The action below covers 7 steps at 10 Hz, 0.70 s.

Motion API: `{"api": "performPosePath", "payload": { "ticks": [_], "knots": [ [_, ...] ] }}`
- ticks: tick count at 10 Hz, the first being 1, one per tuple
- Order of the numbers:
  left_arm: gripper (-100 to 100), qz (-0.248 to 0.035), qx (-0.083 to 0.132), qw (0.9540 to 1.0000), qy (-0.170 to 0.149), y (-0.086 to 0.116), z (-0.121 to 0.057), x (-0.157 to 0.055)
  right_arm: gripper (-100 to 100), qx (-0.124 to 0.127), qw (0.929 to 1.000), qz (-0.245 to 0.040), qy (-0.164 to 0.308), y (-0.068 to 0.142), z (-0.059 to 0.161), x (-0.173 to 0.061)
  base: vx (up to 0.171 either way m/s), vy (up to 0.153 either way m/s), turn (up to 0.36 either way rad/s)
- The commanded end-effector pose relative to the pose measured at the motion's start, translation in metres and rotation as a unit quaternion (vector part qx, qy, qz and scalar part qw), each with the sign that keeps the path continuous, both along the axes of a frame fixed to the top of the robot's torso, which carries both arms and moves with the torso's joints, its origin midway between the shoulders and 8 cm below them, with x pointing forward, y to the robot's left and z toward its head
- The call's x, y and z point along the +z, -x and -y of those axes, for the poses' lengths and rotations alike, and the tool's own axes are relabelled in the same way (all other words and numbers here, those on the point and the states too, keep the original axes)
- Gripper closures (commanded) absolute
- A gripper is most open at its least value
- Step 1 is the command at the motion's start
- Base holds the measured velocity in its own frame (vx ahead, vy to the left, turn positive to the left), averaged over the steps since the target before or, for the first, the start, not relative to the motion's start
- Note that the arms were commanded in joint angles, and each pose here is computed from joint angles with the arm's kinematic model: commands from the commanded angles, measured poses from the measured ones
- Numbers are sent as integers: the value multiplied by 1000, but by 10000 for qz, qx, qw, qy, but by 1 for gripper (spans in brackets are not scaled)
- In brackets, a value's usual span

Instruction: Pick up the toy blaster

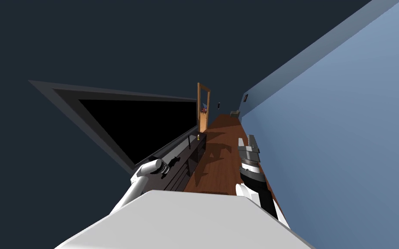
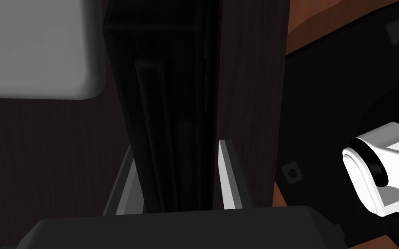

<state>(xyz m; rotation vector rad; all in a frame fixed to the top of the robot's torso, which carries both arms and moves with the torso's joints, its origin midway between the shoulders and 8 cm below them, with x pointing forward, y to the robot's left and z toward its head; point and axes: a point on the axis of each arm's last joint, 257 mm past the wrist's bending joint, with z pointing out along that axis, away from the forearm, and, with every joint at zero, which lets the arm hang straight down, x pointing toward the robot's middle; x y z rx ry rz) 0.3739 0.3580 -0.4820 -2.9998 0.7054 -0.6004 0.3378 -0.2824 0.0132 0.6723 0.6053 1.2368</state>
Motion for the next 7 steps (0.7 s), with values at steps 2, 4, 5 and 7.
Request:
{"api": "performPosePath", "payload": {
  "ticks": [2, 4, 5, 7],
  "knots": [
    [100, -140, 105, 9998, 17, 19, 0, -1, 0, 0, 10000, 0, 0, 0, 0, 0, 19, 4, -35],
    [100, 76, 53, 9999, -62, 11, -2, 14, 0, 0, 10000, 0, 0, 0, 0, 0, 21, 7, -9],
    [100, 107, 45, 9999, -70, 9, -2, 16, 0, 0, 10000, 0, 0, 0, 0, 0, 0, 0, 0],
    [0, 74, 57, 9999, -57, 12, -2, 12, 0, 0, 10000, 0, 0, 0, 0, 0, 0, 0, 0]
  ]
}}
